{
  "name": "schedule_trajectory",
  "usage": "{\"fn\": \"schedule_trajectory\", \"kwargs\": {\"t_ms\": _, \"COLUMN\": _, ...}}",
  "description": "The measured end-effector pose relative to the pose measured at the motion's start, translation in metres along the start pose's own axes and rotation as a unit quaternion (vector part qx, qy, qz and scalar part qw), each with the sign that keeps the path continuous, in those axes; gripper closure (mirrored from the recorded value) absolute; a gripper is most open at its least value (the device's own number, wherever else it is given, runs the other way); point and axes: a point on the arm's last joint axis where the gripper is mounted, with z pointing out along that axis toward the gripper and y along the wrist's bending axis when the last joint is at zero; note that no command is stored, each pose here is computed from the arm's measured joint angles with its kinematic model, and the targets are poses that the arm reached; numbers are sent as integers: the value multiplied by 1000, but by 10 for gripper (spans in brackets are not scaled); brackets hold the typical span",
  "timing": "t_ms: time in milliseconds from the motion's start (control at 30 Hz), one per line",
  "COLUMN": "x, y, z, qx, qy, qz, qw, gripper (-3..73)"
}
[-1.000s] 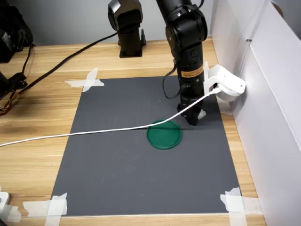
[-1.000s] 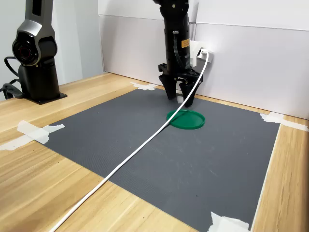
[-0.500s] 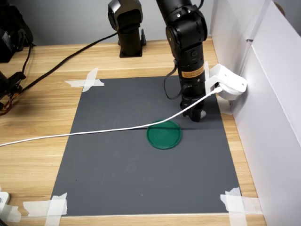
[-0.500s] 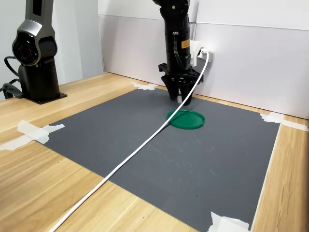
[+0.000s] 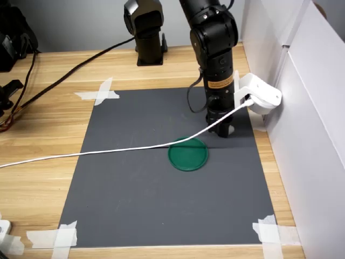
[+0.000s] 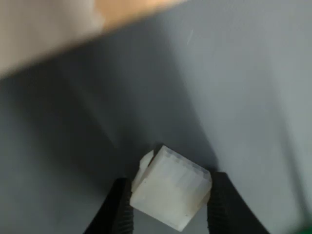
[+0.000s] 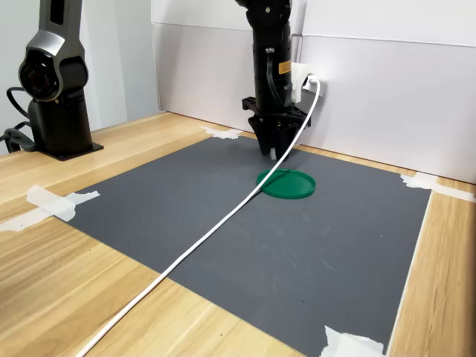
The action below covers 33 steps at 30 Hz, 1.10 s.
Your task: Grasp a white terminal and put it in the green lid.
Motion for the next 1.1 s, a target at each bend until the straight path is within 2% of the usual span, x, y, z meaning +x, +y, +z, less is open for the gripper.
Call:
{"fn": "schedule_trajectory", "kwargs": {"t_ms": 167, "x": 11, "y": -12, "z": -19, "qx": 17, "qy": -10, "qz": 24, "qw": 1000, "gripper": 336}}
{"fn": "schedule_trajectory", "kwargs": {"t_ms": 400, "x": 48, "y": -45, "z": -50, "qx": 61, "qy": -22, "qz": 91, "qw": 994, "gripper": 336}}
{"fn": "schedule_trajectory", "kwargs": {"t_ms": 633, "x": 81, "y": -63, "z": -78, "qx": 90, "qy": -29, "qz": 125, "qw": 988, "gripper": 336}}
{"fn": "schedule_trajectory", "kwargs": {"t_ms": 933, "x": 87, "y": -67, "z": -79, "qx": 86, "qy": -36, "qz": 118, "qw": 989, "gripper": 336}}
{"fn": "schedule_trajectory", "kwargs": {"t_ms": 1100, "x": 83, "y": -67, "z": -72, "qx": 83, "qy": -37, "qz": 88, "qw": 992, "gripper": 336}}
